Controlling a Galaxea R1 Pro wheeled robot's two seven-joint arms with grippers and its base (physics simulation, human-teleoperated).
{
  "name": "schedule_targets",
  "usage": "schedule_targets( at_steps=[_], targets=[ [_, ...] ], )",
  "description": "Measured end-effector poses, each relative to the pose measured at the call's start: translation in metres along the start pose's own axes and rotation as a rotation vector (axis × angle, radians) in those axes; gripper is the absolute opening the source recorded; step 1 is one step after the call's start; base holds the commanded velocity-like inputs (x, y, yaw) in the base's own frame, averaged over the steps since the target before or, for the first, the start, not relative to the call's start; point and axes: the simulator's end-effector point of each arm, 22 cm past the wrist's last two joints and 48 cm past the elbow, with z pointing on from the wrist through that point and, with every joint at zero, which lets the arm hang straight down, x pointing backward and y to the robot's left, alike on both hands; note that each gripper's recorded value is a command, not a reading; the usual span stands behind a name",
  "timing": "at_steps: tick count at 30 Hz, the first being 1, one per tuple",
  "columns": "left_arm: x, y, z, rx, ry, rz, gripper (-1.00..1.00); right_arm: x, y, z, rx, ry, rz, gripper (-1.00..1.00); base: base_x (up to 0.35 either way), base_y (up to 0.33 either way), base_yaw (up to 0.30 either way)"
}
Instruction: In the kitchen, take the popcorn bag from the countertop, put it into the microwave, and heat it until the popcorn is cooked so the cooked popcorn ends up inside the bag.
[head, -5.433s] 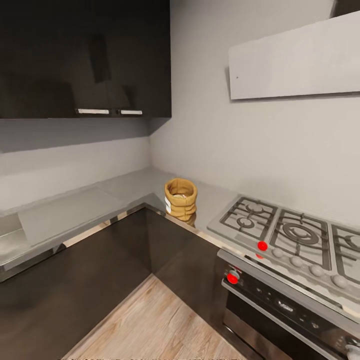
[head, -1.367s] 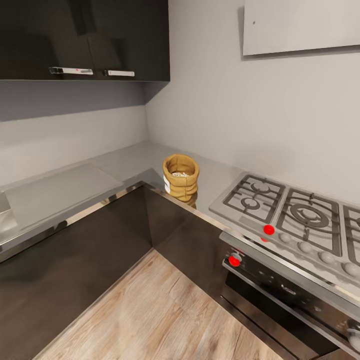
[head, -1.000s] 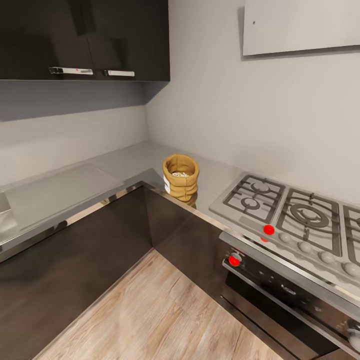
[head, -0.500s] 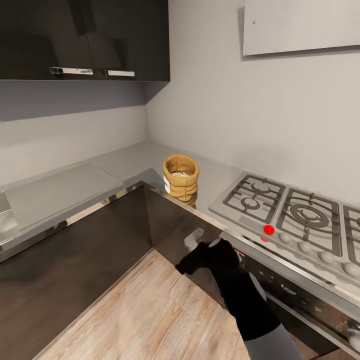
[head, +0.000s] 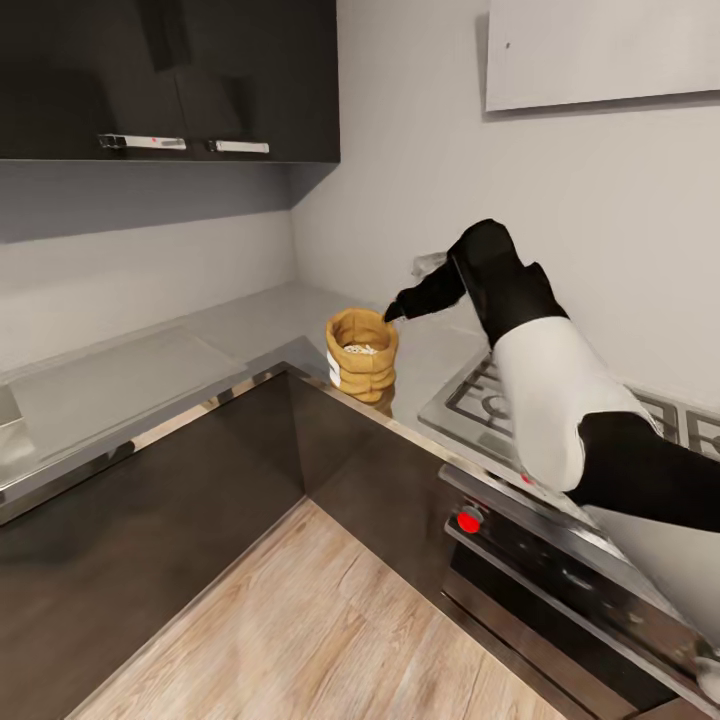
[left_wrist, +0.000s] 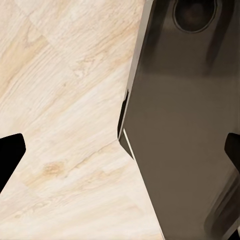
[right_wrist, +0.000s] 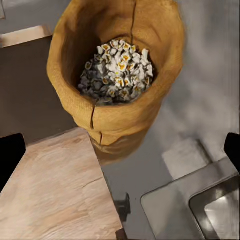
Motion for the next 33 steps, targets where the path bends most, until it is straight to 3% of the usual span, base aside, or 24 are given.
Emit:
schedule_targets(
  at_steps=[2, 10, 18, 33],
  targets=[
    [0.000, 0.000, 0.000, 0.000, -0.001, 0.000, 1.00, -0.004, -0.020, -0.004, 0.074, -0.008, 0.019, 1.00, 0.000, 0.000, 0.000],
    [0.000, -0.001, 0.000, 0.001, 0.000, -0.001, 1.00, -0.004, -0.060, -0.011, 0.234, -0.013, 0.048, 1.00, 0.000, 0.000, 0.000],
    [0.000, -0.001, 0.000, 0.000, 0.001, -0.002, 1.00, -0.001, -0.061, -0.009, 0.237, -0.006, 0.054, 1.00, 0.023, 0.000, 0.000],
    [0.001, 0.001, 0.000, -0.003, 0.003, -0.009, 1.00, 0.002, -0.059, -0.007, 0.229, 0.000, 0.055, 1.00, 0.299, 0.032, 0.000]
  ],
)
